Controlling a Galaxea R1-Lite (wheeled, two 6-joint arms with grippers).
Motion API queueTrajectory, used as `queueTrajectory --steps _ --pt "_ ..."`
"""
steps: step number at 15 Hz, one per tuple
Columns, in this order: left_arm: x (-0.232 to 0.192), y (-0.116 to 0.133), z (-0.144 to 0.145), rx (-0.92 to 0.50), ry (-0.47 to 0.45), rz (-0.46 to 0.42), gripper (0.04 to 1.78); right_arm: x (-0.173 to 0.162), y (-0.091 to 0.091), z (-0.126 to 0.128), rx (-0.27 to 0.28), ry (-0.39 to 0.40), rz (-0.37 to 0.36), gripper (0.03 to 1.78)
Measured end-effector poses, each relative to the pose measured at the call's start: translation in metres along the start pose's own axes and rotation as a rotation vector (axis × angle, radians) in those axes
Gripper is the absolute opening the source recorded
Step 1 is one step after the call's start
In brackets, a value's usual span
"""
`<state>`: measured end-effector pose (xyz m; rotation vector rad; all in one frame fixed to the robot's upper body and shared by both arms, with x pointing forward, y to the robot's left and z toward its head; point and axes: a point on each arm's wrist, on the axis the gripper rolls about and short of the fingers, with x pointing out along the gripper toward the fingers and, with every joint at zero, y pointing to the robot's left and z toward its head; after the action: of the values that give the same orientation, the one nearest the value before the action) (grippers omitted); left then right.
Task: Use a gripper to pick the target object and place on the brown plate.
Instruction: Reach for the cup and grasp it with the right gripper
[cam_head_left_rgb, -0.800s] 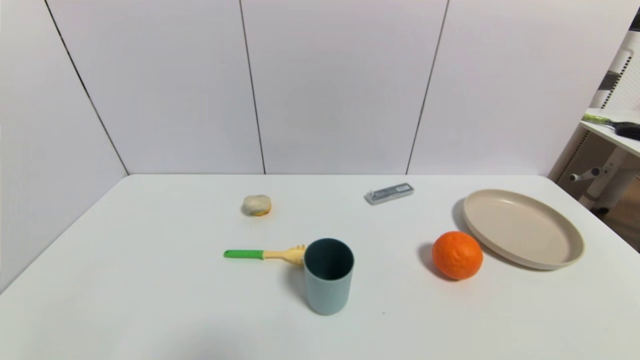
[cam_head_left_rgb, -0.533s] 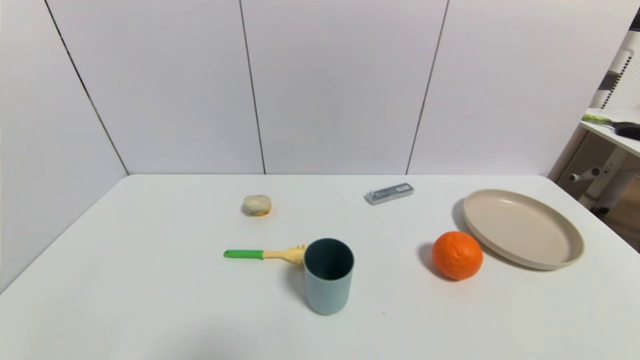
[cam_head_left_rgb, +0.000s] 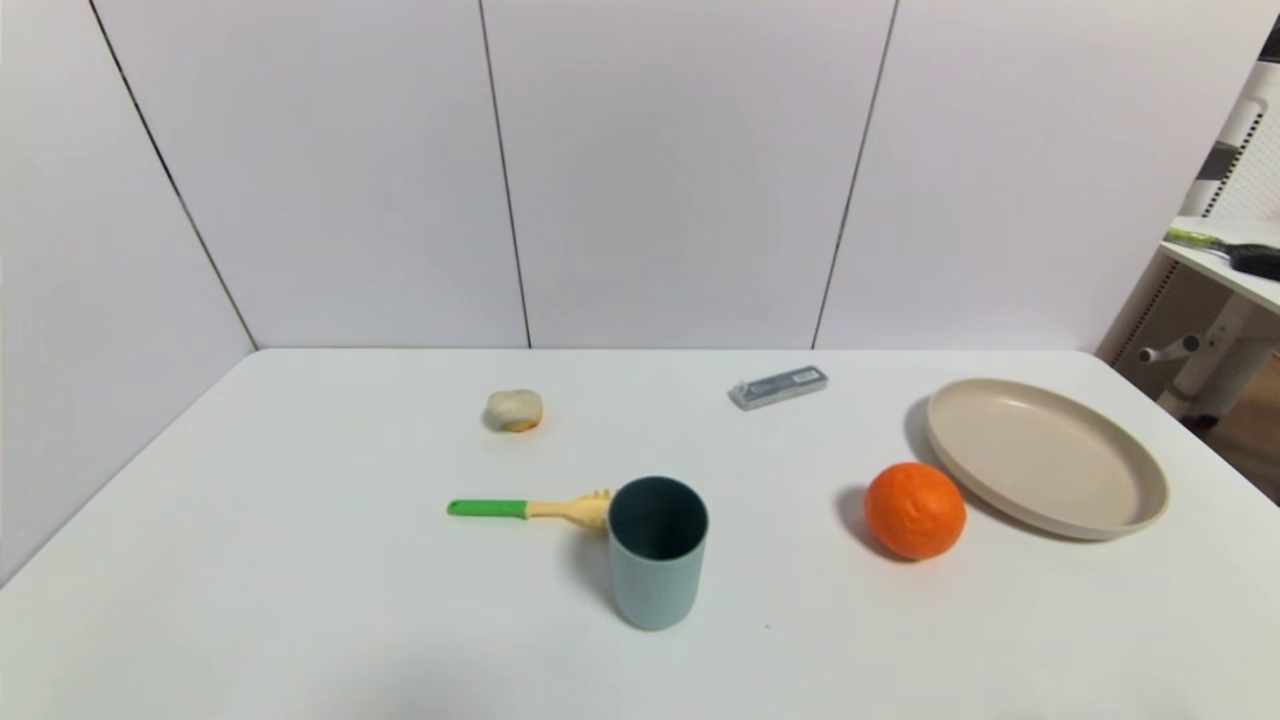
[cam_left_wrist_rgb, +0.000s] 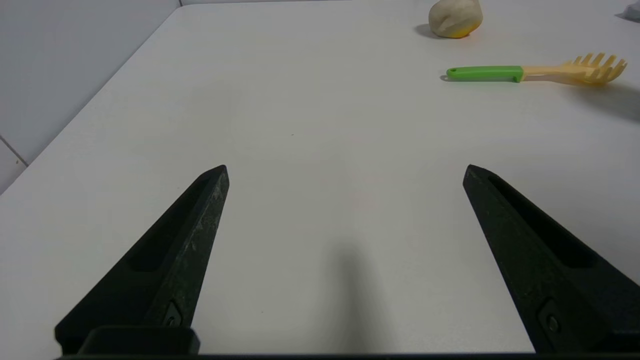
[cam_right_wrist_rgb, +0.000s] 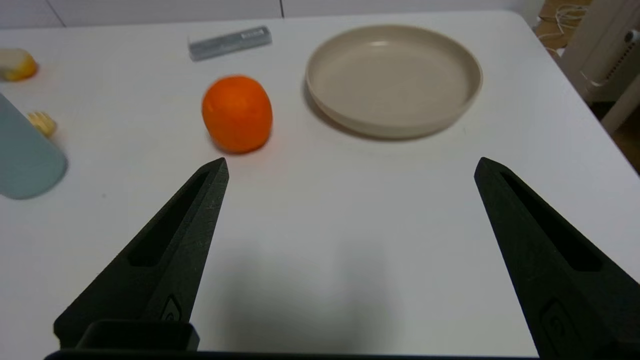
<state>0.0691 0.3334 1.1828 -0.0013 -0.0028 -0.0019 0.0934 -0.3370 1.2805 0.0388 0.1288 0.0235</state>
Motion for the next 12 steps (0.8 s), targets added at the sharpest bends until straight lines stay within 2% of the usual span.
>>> queueTrajectory --steps 3,6,9,12 --pt "0.000 0.000 0.000 0.000 0.000 0.000 1.69 0.021 0.006 0.045 0.002 0.027 0.102 1.70" --pt "0.000 0.000 0.000 0.000 0.000 0.000 1.69 0.049 0.024 0.079 -0.025 0.078 0.269 1.70" --pt "0.000 0.000 0.000 0.000 0.000 0.000 1.69 0.077 0.054 0.094 -0.137 0.140 0.447 1.70" --pt "0.000 0.000 0.000 0.000 0.000 0.000 1.69 0.099 0.086 0.098 -0.251 0.168 0.675 1.70"
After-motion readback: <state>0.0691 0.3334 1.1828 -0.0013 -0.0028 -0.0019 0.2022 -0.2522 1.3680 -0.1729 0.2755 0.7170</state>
